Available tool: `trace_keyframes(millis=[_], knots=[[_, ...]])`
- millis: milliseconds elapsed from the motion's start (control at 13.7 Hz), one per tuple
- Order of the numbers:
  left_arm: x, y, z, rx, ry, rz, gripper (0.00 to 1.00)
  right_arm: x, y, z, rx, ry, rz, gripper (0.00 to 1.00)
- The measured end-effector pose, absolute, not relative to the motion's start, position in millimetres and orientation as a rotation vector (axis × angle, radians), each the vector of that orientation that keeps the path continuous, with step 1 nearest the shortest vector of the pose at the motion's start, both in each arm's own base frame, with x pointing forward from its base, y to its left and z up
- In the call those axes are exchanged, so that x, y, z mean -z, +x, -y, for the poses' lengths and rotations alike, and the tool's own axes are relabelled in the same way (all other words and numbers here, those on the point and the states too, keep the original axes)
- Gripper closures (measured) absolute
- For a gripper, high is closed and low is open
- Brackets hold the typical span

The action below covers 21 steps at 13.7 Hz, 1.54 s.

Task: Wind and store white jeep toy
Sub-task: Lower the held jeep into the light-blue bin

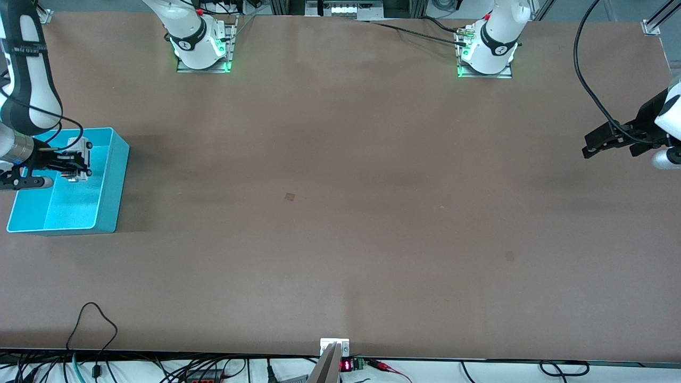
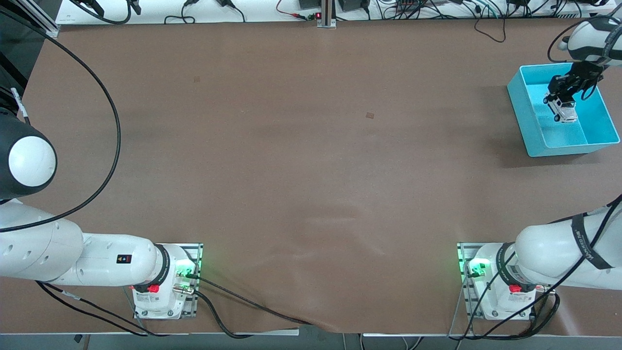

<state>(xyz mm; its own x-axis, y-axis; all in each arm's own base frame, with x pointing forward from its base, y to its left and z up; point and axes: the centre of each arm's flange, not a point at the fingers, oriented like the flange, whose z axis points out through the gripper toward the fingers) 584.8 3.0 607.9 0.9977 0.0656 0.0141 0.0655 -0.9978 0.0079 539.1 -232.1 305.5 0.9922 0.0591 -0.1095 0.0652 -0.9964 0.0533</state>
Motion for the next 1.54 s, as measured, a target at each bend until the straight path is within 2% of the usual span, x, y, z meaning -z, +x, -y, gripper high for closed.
trace_keyframes(millis=[292,658,1535], knots=[[-606.8,584.6,-9.6,-0.018,3.133,-0.121,0.0,-260.2,536.2,254.6,0.16,3.064,-0.057,0.48],[-606.1,584.1,-12.4,-0.011,3.132,-0.129,0.0,-235.2,535.0,266.9,0.14,3.037,-0.09,0.48],[-604.4,560.9,-10.5,-0.019,3.129,-0.123,0.0,-217.8,531.2,270.8,0.168,3.038,-0.091,0.47]])
